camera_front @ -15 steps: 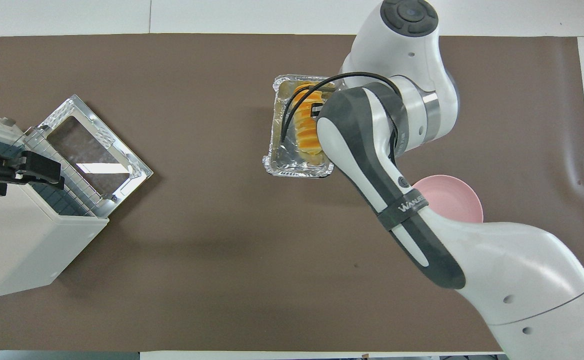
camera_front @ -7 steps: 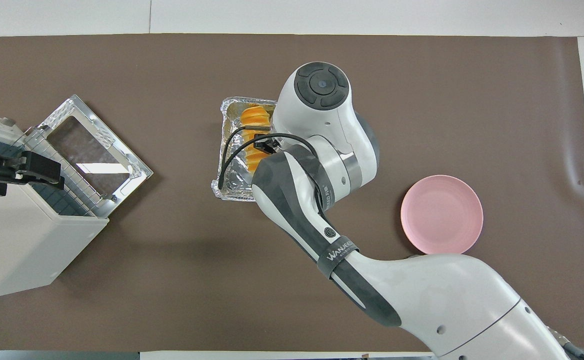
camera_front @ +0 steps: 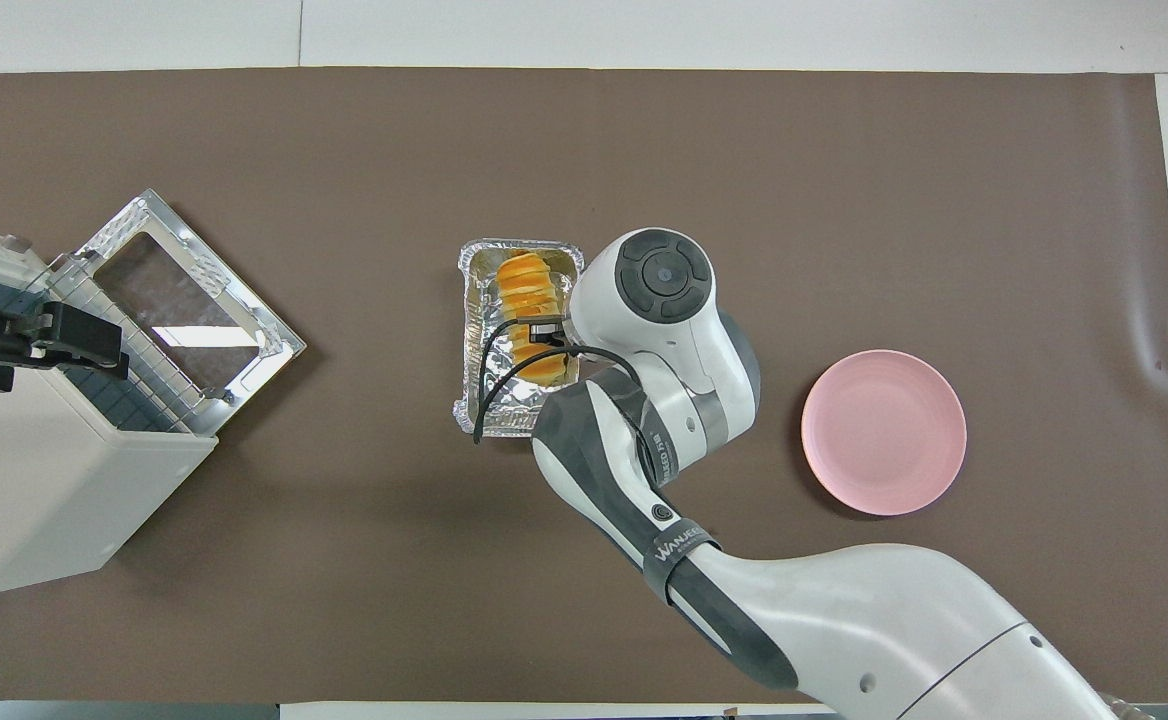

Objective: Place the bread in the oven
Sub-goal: 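Slide the foil tray toward the table center with the right gripper, then open the right gripper and withdraw it from the tray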

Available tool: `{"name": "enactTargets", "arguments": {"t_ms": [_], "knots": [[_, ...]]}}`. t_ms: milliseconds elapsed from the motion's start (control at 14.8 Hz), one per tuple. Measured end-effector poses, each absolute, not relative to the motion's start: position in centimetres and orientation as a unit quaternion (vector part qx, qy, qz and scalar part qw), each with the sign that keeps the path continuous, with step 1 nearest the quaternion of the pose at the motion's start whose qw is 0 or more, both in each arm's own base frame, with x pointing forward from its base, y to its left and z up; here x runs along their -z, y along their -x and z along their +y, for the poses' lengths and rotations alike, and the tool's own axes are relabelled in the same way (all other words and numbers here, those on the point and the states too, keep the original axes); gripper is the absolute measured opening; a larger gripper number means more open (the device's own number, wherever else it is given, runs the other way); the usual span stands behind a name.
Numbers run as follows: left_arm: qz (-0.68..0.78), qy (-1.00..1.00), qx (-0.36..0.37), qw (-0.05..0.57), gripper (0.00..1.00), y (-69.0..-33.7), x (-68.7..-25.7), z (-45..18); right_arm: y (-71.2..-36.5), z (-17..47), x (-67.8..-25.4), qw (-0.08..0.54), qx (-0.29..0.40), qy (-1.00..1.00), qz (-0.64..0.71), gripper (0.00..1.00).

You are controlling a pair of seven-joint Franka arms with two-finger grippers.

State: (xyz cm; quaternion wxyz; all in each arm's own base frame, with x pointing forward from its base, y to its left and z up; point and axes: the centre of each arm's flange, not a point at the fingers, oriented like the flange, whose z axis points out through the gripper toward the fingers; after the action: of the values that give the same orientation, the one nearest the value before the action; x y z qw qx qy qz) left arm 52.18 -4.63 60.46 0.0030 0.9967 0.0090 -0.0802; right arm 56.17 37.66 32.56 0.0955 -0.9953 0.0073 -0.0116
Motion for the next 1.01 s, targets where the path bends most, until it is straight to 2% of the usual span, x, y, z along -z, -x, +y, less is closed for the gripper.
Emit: {"name": "enactTargets", "arguments": {"t_ms": [67,135,471,741,1010], "knots": [[0.009,-0.997,0.08,0.003,1.0,-52.2,-60.5,-4.6,-55.8,37.6,-32.3,0.095,0.011,0.995,0.006,0.01],[0.009,-0.997,0.08,0.003,1.0,-52.2,-60.5,-4.6,-55.6,37.5,-32.4,0.094,0.011,0.995,0.007,0.07],[0.009,-0.997,0.08,0.003,1.0,-52.2,-60.5,-4.6,-56.6,36.0,-33.4,0.097,0.016,0.994,0.04,0.56],[0.009,-0.997,0.08,0.003,1.0,-52.2,-60.5,-4.6,-59.3,31.9,-36.0,0.09,-0.002,0.992,0.09,0.98],[0.009,-0.997,0.08,0.003,1.0,-52.2,-60.5,-4.6,-61.4,25.0,-39.1,0.076,-0.029,0.992,0.096,1.0]]}}
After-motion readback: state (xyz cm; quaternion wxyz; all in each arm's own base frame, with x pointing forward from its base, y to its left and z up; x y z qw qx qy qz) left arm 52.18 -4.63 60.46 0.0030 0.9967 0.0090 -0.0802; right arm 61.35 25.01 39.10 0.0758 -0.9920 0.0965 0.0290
